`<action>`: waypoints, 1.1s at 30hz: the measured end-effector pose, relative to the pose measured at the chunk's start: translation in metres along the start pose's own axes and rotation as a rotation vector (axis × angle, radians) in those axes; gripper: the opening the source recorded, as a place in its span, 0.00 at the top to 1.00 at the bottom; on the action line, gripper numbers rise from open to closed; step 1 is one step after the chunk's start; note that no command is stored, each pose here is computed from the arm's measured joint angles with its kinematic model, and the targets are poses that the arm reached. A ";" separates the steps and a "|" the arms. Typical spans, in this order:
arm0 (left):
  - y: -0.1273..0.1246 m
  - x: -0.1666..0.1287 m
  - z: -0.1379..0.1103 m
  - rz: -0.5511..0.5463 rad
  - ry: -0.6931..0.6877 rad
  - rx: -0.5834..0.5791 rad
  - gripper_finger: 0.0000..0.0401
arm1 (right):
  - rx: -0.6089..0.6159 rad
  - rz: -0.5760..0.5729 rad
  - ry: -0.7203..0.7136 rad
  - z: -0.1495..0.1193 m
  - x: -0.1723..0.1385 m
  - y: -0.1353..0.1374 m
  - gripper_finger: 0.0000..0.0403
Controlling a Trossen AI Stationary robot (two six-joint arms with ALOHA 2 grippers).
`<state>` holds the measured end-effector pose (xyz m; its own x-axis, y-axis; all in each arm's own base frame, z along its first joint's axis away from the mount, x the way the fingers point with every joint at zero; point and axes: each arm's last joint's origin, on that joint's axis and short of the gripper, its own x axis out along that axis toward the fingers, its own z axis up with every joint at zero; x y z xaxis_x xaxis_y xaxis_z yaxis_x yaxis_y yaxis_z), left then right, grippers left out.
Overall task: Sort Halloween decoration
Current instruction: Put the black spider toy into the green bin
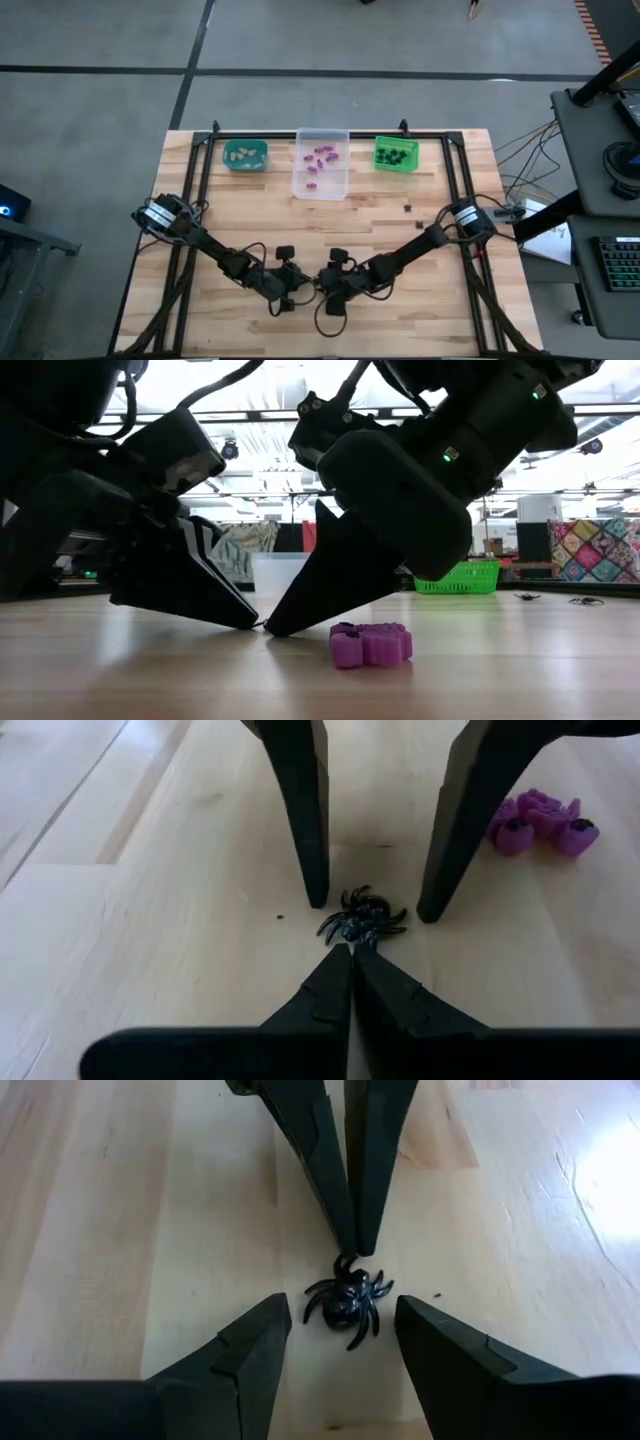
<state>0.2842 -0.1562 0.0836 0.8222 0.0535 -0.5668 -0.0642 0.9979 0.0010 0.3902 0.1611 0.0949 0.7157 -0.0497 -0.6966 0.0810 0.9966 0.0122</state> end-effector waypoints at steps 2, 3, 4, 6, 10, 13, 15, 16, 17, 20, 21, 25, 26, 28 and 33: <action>0.000 -0.002 0.003 -0.004 0.000 -0.001 1.00 | -0.015 0.002 -0.006 0.001 0.000 0.000 0.55; 0.001 -0.004 0.004 -0.005 -0.004 0.000 1.00 | -0.020 0.001 -0.007 0.001 0.000 -0.001 0.56; 0.001 -0.006 0.008 -0.009 -0.014 -0.002 1.00 | -0.023 0.003 -0.011 0.002 0.000 -0.001 0.57; 0.001 -0.011 0.014 -0.012 -0.022 -0.004 1.00 | -0.021 0.008 -0.020 0.004 0.000 -0.002 0.60; 0.004 -0.024 0.024 -0.004 -0.011 0.023 1.00 | -0.026 0.006 -0.032 0.008 0.000 -0.006 0.68; 0.007 -0.035 0.034 0.013 -0.028 0.039 1.00 | -0.031 0.004 -0.043 0.009 0.001 -0.008 0.75; 0.008 -0.040 0.038 0.012 -0.037 0.049 1.00 | -0.030 -0.003 -0.046 0.010 0.001 -0.008 0.80; 0.009 -0.042 0.040 0.010 -0.043 0.049 1.00 | -0.031 -0.004 -0.047 0.010 0.001 -0.008 0.82; 0.009 -0.043 0.042 0.009 -0.048 0.047 1.00 | -0.032 -0.006 -0.047 0.010 0.001 -0.008 0.84; 0.009 -0.044 0.042 0.008 -0.049 0.047 1.00 | -0.033 -0.006 -0.048 0.010 0.001 -0.008 0.89; 0.009 -0.044 0.042 0.009 -0.046 0.047 1.00 | -0.033 -0.006 -0.048 0.010 0.001 -0.008 0.90; 0.010 -0.044 0.041 0.011 -0.041 0.044 1.00 | -0.033 -0.005 -0.050 0.011 0.000 -0.008 0.92; 0.010 -0.044 0.041 0.011 -0.041 0.044 1.00 | -0.033 -0.005 -0.050 0.012 -0.001 -0.008 0.92; 0.010 -0.044 0.041 0.018 -0.044 0.042 1.00 | -0.033 -0.005 -0.052 0.013 -0.002 -0.009 0.92; 0.012 -0.047 0.044 0.079 -0.073 0.039 1.00 | -0.034 0.001 -0.070 0.019 -0.008 -0.009 0.95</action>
<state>0.2703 -0.1455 0.1466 0.8547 0.1330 -0.5017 -0.1094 0.9911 0.0763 0.3967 0.1517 0.1139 0.7626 -0.0520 -0.6448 0.0578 0.9983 -0.0122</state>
